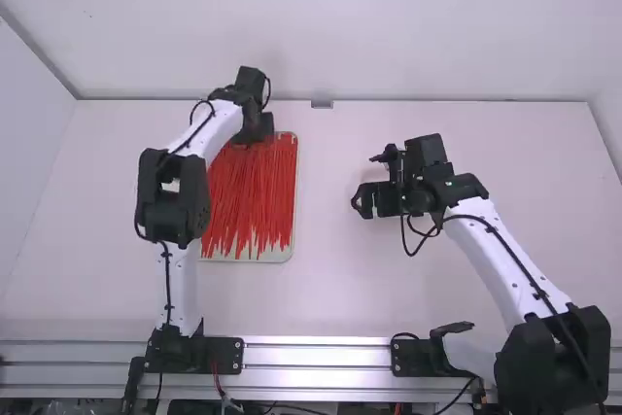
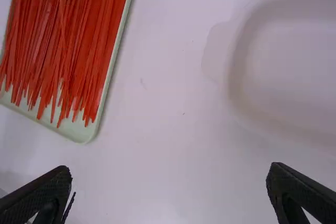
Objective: Fasten the cable tie
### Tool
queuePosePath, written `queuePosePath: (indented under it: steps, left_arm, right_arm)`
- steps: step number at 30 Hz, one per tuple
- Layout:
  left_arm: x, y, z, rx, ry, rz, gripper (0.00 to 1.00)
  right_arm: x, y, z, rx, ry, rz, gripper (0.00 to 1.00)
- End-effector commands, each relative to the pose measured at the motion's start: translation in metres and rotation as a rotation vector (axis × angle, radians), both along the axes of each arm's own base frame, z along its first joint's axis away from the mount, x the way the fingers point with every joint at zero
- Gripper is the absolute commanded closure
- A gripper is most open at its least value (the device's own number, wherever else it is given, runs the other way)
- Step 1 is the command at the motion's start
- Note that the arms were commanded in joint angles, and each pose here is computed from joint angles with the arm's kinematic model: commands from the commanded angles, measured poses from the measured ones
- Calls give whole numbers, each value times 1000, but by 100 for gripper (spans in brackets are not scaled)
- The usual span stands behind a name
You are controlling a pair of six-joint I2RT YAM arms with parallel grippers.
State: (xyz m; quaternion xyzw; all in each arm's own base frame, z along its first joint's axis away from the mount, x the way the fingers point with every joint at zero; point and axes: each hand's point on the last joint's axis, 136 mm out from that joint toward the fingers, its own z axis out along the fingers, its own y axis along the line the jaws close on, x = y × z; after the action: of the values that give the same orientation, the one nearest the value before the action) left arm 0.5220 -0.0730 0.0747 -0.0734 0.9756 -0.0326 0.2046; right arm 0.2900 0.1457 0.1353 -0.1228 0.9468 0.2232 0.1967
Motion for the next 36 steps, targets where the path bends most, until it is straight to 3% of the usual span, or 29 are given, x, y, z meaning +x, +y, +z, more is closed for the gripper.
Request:
queuePosePath:
  steps: [1,8,16,27,32,36]
  left_arm:
    - [19,10,37,35,-73,33,98]
    - [21,28,140,77,-208,129,98]
    - [-20,30,221,59,-282,129,98]
    - [-120,42,315,37,-389,129,98]
    - [-164,52,330,74,-423,171,98]
    - [-196,50,323,70,-449,179,98]
  right_arm:
    - [6,2,9,10,-22,-2,1]
    - [9,3,11,15,-37,-1,1]
    - [14,18,24,101,-77,42,1]
    - [26,29,40,164,-157,73,1]
    - [31,31,44,173,-186,75,1]
    - [30,39,51,221,-194,108,1]
